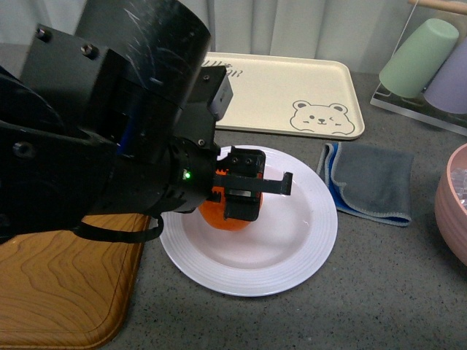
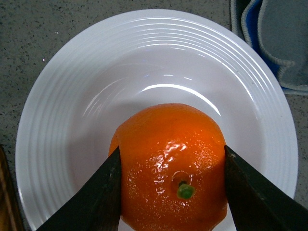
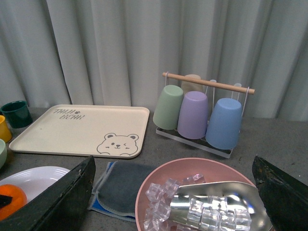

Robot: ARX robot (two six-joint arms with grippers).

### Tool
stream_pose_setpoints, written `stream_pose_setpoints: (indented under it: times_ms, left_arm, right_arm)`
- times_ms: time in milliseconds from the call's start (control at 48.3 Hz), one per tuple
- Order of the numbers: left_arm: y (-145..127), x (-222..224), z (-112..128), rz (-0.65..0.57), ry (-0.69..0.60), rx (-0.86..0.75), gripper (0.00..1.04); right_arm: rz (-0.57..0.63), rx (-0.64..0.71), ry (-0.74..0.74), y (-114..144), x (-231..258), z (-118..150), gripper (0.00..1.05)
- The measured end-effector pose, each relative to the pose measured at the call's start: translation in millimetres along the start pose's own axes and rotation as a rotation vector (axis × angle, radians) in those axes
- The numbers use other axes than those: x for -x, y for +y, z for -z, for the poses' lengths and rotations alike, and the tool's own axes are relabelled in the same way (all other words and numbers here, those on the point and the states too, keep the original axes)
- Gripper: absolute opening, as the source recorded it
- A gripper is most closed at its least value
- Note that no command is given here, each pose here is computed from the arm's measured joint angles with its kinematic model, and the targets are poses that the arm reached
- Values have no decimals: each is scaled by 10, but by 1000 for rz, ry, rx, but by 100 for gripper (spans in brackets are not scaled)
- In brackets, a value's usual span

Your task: Place orange and plate with both arms

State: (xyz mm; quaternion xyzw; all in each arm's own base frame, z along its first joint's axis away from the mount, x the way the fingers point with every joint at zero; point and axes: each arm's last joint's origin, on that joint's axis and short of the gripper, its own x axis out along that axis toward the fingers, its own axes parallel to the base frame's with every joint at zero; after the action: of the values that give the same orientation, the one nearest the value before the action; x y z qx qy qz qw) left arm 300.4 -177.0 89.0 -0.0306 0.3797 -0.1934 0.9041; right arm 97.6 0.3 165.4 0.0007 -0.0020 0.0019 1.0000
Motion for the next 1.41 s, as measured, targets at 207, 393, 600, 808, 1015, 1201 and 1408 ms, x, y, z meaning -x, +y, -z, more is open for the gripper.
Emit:
stream_pose_setpoints:
  times_ms: [207,393,600,808,1015,1201,1408]
  left_arm:
    - [4,-165,65,-22,18,35,51]
    - [9,-235,64,-33,22,41,51]
    - [1,-252,32,-40,20,42,71]
    - [13,-154,-2,-55,-11,37,99]
    - [64,48,-79,-167,-227,3,93]
    - [439,429,185,-386,-558,-60,57]
    - [652,1041,198,-378,-775,-46,24]
  right_arm:
    - [0,0,0,0,0,0,95]
    - [0,0,0,0,0,0,95]
    - [0,0,0,0,0,0,95]
    - [0,0,0,0,0,0,95]
    - [0,0,0,0,0,0,95]
    - [0,0,1,0,0,1,95]
    - [-1,0,0,0,0,0,95]
